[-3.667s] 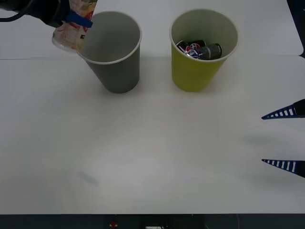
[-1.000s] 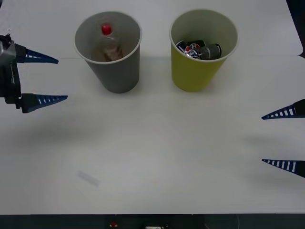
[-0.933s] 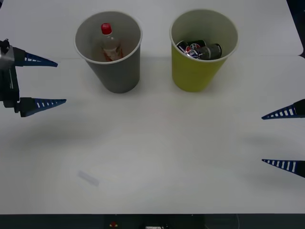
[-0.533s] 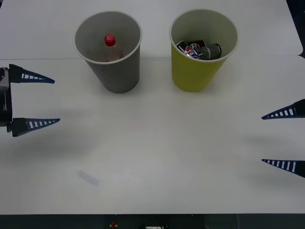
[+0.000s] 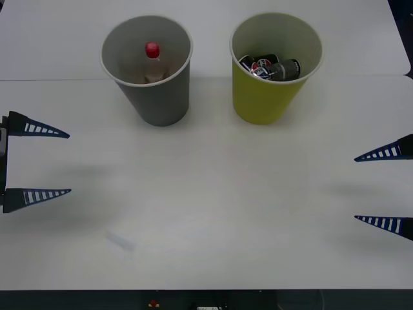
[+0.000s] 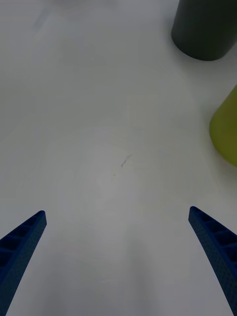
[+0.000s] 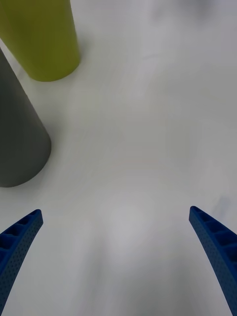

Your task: Put the can into the green bin and the plastic bottle into the gray bin

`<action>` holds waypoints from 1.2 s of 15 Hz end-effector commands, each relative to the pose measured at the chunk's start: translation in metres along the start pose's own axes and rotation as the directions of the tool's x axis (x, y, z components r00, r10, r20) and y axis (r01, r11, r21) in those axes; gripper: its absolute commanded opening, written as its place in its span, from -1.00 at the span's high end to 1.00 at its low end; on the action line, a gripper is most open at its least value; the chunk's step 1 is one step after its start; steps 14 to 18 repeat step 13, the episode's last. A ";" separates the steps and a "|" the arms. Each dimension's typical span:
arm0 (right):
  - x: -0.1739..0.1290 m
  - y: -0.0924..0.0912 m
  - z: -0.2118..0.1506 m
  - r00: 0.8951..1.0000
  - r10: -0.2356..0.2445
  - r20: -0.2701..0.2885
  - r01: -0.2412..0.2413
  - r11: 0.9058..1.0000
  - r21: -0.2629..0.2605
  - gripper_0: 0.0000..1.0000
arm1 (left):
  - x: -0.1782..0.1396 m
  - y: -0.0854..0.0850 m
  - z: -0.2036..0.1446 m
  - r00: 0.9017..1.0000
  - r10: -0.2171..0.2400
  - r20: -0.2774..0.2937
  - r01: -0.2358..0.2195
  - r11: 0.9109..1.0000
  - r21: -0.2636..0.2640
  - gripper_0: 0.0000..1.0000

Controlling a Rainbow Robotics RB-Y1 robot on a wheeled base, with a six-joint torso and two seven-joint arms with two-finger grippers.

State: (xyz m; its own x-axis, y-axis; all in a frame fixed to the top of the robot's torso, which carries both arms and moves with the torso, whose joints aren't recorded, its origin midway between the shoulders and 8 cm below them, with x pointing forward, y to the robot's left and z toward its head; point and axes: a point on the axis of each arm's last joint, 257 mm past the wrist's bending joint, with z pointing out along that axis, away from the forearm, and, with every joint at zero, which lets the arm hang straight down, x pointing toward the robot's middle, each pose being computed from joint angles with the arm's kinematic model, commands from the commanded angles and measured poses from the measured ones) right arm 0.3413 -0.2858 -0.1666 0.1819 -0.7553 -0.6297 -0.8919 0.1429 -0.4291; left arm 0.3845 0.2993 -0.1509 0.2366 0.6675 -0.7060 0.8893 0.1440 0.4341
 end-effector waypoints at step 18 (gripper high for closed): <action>0.000 0.000 0.000 1.000 0.000 0.000 0.000 1.000 0.000 -1.00 | 0.012 -0.043 -0.003 1.000 0.006 -0.026 -0.004 0.998 0.070 -1.00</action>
